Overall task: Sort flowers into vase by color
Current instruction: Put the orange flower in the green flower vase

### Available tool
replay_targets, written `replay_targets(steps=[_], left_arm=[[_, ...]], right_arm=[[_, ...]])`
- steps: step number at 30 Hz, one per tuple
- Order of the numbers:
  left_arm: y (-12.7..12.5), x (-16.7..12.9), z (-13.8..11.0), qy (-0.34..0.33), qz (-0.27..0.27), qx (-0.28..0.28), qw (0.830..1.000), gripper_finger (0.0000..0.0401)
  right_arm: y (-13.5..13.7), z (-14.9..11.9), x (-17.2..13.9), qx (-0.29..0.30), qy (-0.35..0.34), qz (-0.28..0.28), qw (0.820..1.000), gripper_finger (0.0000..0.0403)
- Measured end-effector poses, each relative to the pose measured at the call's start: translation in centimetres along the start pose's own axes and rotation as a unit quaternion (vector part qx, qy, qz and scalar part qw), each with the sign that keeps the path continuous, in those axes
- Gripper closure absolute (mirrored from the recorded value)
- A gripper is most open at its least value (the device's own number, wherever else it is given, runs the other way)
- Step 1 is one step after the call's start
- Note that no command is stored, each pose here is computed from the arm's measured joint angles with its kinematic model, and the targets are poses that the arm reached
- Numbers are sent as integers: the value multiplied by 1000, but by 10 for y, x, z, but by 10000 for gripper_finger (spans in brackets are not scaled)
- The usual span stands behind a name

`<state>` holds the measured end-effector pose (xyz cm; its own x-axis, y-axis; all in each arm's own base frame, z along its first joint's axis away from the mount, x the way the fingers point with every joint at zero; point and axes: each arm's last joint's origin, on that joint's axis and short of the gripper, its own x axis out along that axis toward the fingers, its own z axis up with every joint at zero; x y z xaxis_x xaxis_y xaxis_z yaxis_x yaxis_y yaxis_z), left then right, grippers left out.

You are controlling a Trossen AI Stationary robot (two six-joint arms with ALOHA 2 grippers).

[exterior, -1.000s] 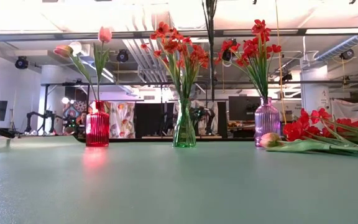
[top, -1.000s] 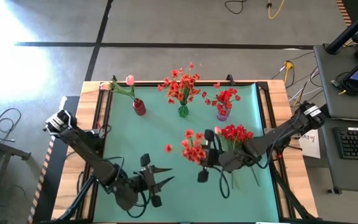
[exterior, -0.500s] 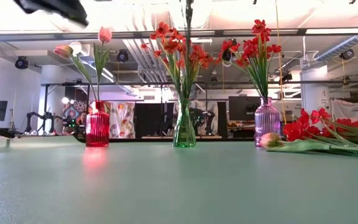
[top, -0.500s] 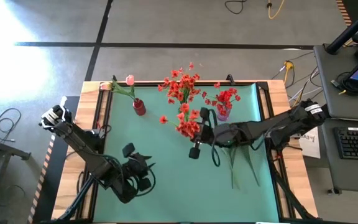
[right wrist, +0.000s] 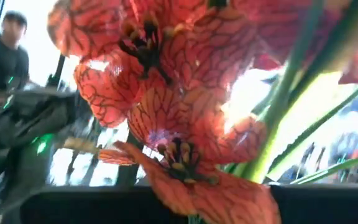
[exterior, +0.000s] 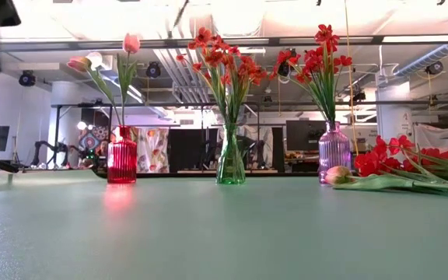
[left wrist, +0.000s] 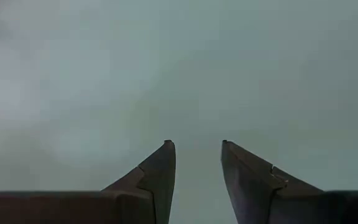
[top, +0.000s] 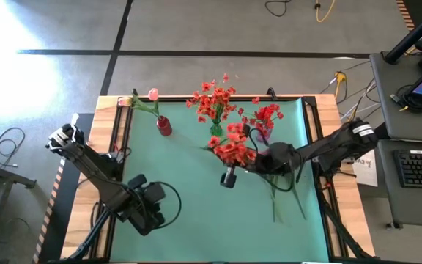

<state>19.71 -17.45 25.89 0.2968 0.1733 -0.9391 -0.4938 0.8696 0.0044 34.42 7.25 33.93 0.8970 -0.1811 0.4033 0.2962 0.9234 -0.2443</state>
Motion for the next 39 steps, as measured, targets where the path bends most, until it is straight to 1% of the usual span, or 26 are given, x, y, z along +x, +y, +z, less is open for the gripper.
replay_targets(steps=[2,4,7,11,16,21,23,25,27,30,32,34,36,37,38,39], left_arm=[[0,-5,0,18,-1,-3,1000,285],[0,-9,0,22,-2,-1,1000,285],[-2,-15,1,21,-9,-1,1000,285],[-5,-23,0,29,-24,-1,999,285],[-7,-30,-5,31,-31,2,999,285],[-8,-30,-10,26,-28,5,999,285],[-7,-27,-11,10,-19,4,1000,285],[-6,-25,-10,-14,-12,4,1000,285],[-7,-24,-8,-50,-3,3,999,285],[-8,-22,-5,-106,16,8,994,285],[-9,-20,-4,-131,27,15,991,285],[-11,-17,-4,-142,36,22,989,285],[-13,-15,-5,-132,39,25,990,285],[-14,-13,-6,-108,33,23,993,285],[-15,-12,-9,-68,23,13,997,285],[-16,-11,-12,-10,10,-2,1000,285]], right_arm=[[-2,-1,4,-12,-50,-4,999,390],[-4,-3,9,-20,-92,-6,996,390],[-6,-13,21,-32,-125,-17,991,390],[-10,-22,39,-49,-138,-43,988,390],[-11,-32,57,-84,-137,-59,985,390],[-12,-29,59,-80,-134,-70,985,390],[-11,-23,55,-73,-111,-91,987,390],[-9,-14,51,-74,-69,-95,990,390],[-6,-4,46,-71,-25,-66,995,390],[-5,10,36,-46,50,-12,998,390],[-10,17,28,-41,110,20,993,390],[-19,27,19,-37,161,49,985,390],[-31,38,8,-15,204,54,977,390],[-38,43,2,-4,222,60,973,390],[-43,46,-4,8,240,69,968,390],[-48,51,-10,21,253,79,964,390]])
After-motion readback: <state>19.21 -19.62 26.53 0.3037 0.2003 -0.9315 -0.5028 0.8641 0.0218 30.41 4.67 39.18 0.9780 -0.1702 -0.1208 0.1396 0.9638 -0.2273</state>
